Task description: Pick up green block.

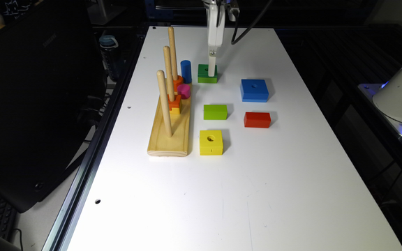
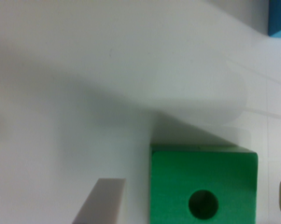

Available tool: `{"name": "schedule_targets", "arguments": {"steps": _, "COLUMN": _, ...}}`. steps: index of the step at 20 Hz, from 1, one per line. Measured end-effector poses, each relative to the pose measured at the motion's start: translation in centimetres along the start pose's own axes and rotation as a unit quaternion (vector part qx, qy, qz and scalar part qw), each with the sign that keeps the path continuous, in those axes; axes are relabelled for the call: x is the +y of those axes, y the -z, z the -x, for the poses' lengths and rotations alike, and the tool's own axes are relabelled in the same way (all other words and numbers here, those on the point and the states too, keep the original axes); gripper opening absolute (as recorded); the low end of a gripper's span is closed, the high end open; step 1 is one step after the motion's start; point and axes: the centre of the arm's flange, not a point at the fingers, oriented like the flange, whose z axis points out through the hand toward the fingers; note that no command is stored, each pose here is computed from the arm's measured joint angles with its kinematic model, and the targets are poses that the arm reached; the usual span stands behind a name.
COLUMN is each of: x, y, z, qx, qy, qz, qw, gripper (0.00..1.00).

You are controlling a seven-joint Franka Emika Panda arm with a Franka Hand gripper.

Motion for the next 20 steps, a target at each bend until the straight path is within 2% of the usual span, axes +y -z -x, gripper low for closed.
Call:
{"name": "schedule_targets", "arguments": {"steps": 3, "x": 0.0, "y": 0.0, "z": -0.05, "qx": 0.0006, "qy": 0.0, "qz": -0.0003, "qw": 1.0, "gripper": 1.0}}
{"name": "schedule_targets", "arguments": {"steps": 6, "x": -0.3, "y": 0.3, "z": -0.39, "qx": 0.0039, "qy": 0.0004, "qz": -0.0023, "qw": 0.99999, "gripper": 1.0}}
{"name": "schedule_targets", "arguments": {"steps": 8, "x": -0.5, "y": 0.3, "z": -0.67, "qx": 0.0048, "qy": 0.0006, "qz": -0.0031, "qw": 0.999983, "gripper": 1.0}}
{"name": "schedule_targets", "arguments": {"steps": 12, "x": -0.6, "y": 0.0, "z": -0.87, "qx": 0.0044, "qy": 0.0009, "qz": -0.0031, "qw": 0.999985, "gripper": 1.0}}
{"name": "schedule_targets", "arguments": {"steps": 16, "x": -0.6, "y": -0.6, "z": -0.87, "qx": 0.0012, "qy": 0.001, "qz": -0.0016, "qw": 0.999998, "gripper": 1.0}}
{"name": "schedule_targets", "arguments": {"steps": 20, "x": -0.7, "y": -0.8, "z": -1.0, "qx": 0.0005, "qy": 0.001, "qz": -0.0014, "qw": 0.999998, "gripper": 1.0}}
